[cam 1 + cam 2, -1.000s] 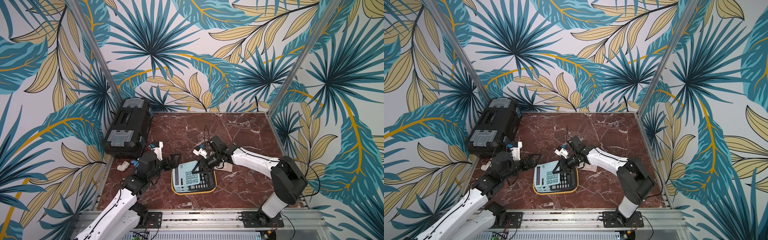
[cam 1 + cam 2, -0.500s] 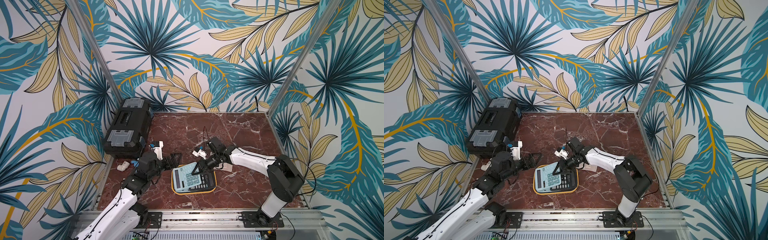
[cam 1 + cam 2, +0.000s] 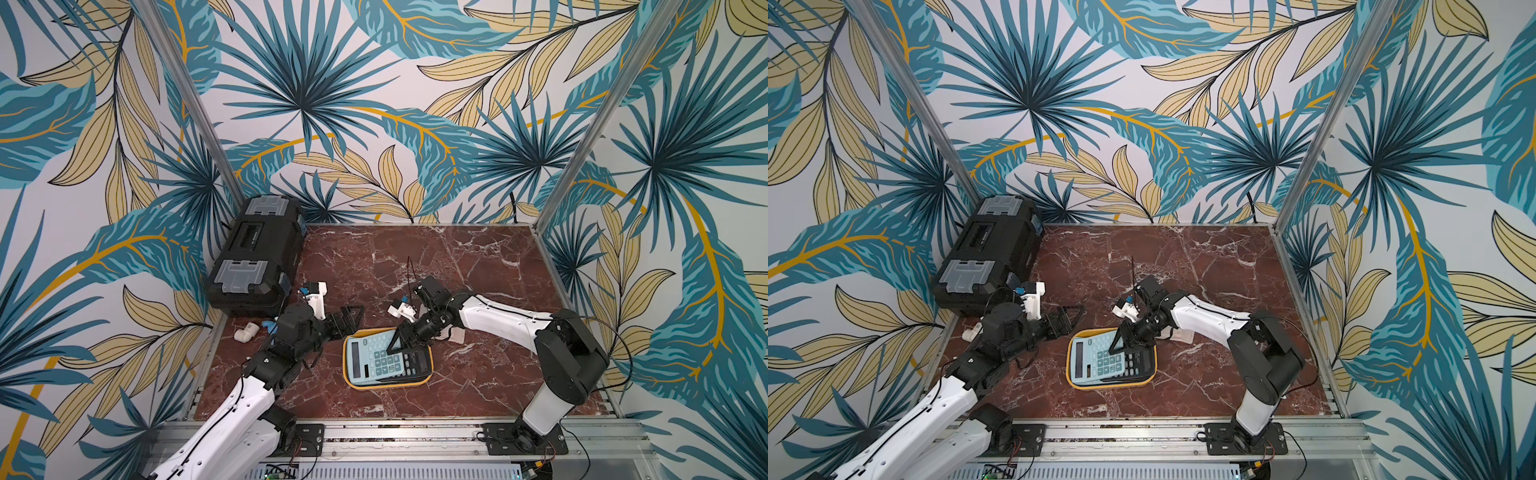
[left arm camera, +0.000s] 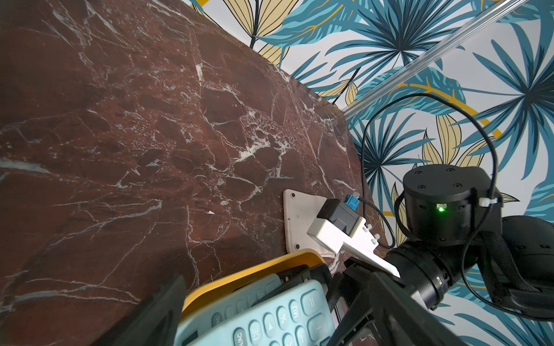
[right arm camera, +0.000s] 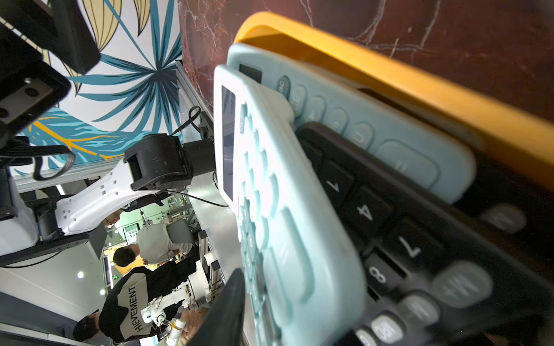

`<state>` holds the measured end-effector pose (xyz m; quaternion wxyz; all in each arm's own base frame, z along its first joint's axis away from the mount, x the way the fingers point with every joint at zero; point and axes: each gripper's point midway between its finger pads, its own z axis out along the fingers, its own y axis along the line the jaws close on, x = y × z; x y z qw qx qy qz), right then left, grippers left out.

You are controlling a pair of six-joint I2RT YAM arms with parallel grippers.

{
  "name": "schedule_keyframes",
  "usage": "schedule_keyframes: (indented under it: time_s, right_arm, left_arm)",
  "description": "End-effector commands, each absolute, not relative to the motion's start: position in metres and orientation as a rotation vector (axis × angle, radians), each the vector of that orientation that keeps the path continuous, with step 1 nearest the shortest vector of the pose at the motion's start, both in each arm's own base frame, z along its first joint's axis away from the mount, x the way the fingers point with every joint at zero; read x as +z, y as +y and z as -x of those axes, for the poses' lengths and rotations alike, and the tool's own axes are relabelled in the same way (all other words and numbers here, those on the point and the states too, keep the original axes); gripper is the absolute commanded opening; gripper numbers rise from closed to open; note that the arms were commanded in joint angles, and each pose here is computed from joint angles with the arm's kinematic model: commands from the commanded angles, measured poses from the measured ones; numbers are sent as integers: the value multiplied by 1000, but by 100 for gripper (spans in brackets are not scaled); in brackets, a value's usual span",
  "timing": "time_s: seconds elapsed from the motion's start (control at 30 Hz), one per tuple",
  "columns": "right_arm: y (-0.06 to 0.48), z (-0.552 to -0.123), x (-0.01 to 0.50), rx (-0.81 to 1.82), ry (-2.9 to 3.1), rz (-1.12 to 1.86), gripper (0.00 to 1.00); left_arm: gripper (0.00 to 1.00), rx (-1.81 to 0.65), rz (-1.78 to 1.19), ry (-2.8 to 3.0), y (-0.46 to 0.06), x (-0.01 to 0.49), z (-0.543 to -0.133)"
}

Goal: Put the calculator in the storage box
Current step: Place the calculator in the storage box.

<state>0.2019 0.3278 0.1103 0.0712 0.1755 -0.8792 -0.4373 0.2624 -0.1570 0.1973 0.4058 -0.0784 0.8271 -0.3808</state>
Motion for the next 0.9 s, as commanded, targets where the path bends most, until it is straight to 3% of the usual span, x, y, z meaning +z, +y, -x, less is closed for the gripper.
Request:
schedule_keyframes:
  time_s: [0.0, 0.87]
  right_arm:
    - [324, -202, 119, -1280, -2682, -579, 40]
    - [292, -218, 131, -1090, -2903, -580, 42]
  left_arm:
    - [100, -971, 197, 2087, -157, 190, -261]
    - [100, -917, 127, 2140, -157, 185, -257]
